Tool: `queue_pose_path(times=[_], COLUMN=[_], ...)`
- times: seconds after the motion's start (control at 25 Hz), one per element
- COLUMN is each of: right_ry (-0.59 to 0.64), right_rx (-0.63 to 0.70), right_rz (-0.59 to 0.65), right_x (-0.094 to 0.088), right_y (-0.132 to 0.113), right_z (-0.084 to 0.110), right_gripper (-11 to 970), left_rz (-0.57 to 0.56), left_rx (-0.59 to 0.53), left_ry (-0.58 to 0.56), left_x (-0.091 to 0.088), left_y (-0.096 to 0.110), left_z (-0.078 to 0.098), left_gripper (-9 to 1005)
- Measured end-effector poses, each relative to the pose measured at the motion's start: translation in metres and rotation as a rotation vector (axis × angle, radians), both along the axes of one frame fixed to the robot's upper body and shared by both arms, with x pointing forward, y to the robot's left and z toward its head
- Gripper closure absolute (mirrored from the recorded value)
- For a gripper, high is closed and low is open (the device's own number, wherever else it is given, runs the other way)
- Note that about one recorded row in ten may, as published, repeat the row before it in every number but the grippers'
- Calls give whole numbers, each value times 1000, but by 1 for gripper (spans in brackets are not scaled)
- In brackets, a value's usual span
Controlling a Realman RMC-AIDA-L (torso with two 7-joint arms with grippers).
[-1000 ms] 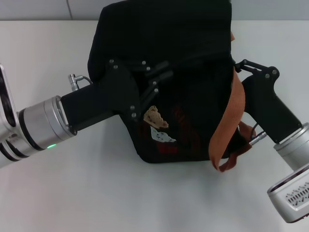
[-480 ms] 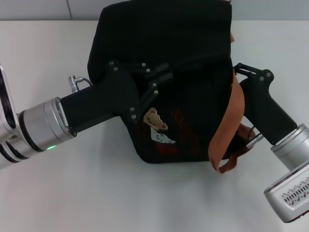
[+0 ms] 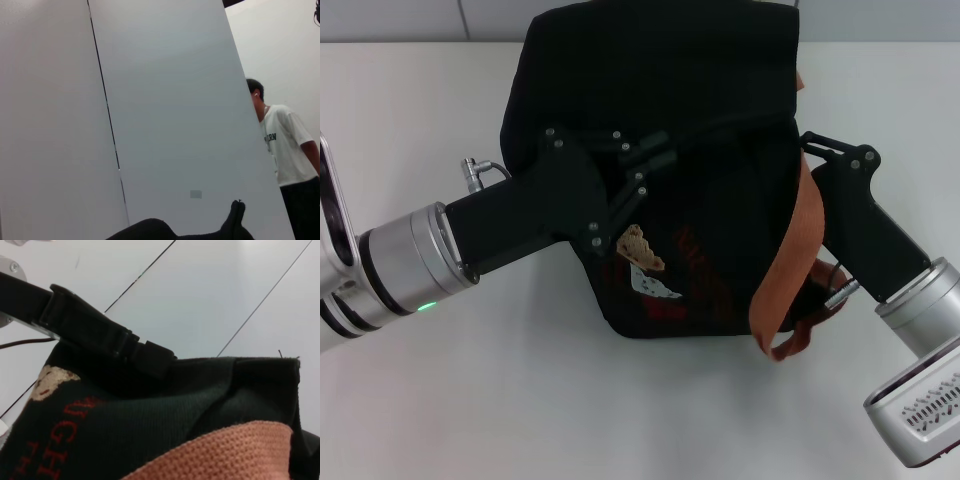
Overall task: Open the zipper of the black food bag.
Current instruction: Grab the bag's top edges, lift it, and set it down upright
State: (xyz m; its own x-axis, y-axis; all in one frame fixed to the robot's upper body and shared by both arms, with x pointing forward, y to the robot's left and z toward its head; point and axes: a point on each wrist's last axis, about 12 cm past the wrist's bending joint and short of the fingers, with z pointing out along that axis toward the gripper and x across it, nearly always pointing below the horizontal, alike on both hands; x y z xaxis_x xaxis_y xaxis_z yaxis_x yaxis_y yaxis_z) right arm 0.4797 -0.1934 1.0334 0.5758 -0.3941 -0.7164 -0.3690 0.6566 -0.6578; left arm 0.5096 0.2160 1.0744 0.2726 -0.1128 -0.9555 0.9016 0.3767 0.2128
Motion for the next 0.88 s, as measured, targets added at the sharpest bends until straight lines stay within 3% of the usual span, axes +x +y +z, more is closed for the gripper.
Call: queue_pose_path(times=[0.88], right_ry=[-5], right_rx=[11], right_rz=[11], right_x=[-1], right_y=[1], right_z=[1], right_gripper=[960], left_rz=[-4], left_rx=[0], left_ry=[1], left_x=[-1], left_y=[0], left_z=[0], left_gripper=[912])
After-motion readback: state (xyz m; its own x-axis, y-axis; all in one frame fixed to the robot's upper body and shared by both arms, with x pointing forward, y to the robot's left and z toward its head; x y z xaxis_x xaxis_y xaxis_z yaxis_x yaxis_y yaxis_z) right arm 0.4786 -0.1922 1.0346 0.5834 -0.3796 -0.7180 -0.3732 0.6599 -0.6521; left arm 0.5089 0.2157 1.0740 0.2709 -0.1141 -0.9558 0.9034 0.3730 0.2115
